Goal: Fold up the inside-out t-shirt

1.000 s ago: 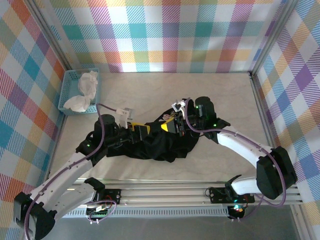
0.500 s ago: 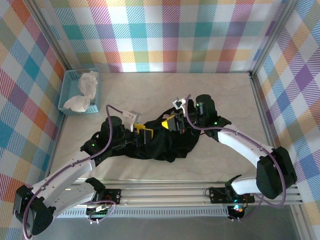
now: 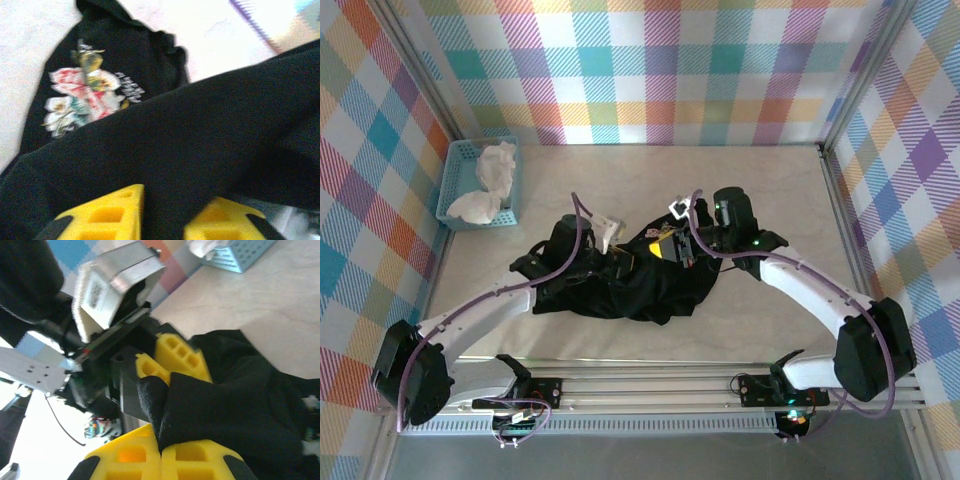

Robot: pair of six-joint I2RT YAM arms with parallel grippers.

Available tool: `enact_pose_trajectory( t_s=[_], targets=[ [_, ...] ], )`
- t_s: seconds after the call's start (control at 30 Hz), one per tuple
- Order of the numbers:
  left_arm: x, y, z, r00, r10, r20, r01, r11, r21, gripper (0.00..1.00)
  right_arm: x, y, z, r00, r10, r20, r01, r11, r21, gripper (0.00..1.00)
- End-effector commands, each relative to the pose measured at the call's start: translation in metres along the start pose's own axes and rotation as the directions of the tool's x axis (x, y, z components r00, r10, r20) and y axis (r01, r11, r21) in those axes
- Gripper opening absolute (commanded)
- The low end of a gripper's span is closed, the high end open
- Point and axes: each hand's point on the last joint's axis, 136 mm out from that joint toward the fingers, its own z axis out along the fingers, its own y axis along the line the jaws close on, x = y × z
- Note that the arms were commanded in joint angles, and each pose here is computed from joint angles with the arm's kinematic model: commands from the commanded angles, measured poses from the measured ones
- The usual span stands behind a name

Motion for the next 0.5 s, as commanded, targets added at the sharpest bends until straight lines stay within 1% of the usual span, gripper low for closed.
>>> enact_pose_trajectory(
  t_s=[0.0,0.03,0.1,0.13,0.17,0.27,0.33,0.4,0.47],
  targets=[
    [-0.011,-0.055,-0.018,1.0,0.002,-0.018,0.003,0.963,0.268,0.13,-0.008,-0.02,-0.017,0.998,-0.064,-0.022,0.067,0.978,0.196,0.0],
    [-0.012,-0.065,-0.023,1.0,-0.013,-0.024,0.02,0.945,0.328,0.1,-0.009,-0.026,-0.018,0.998,-0.06,-0.025,0.065,0.971,0.229,0.0],
    [-0.017,-0.085,-0.032,0.999,-0.045,-0.014,0.046,0.897,0.439,0.03,-0.01,-0.031,-0.017,0.998,-0.064,-0.025,0.069,0.967,0.244,0.0],
    [-0.02,-0.09,-0.036,0.998,-0.057,-0.003,0.052,0.883,0.467,0.0,-0.011,-0.03,-0.015,0.998,-0.064,-0.022,0.068,0.97,0.234,0.0],
    [-0.023,-0.093,-0.04,0.998,-0.07,0.009,0.057,0.872,0.486,0.0,-0.011,-0.03,-0.014,0.998,-0.062,-0.021,0.065,0.972,0.227,0.02],
    [-0.032,-0.095,-0.049,0.995,-0.083,0.052,0.046,0.867,0.496,0.0,-0.01,-0.038,-0.015,0.999,-0.043,-0.026,0.048,0.962,0.268,0.12],
    [-0.04,-0.095,-0.057,0.991,-0.098,0.093,0.039,0.866,0.498,0.0,-0.005,-0.05,-0.022,0.999,-0.004,-0.042,0.018,0.936,0.351,0.23],
    [-0.045,-0.09,-0.06,0.987,-0.112,0.119,0.042,0.877,0.479,0.0,0.0,-0.056,-0.03,0.998,0.023,-0.06,0.004,0.91,0.414,0.29],
    [-0.049,-0.084,-0.061,0.982,-0.129,0.138,0.054,0.892,0.45,0.0,0.004,-0.052,-0.037,0.998,0.02,-0.063,0.009,0.905,0.425,0.34]
  ],
)
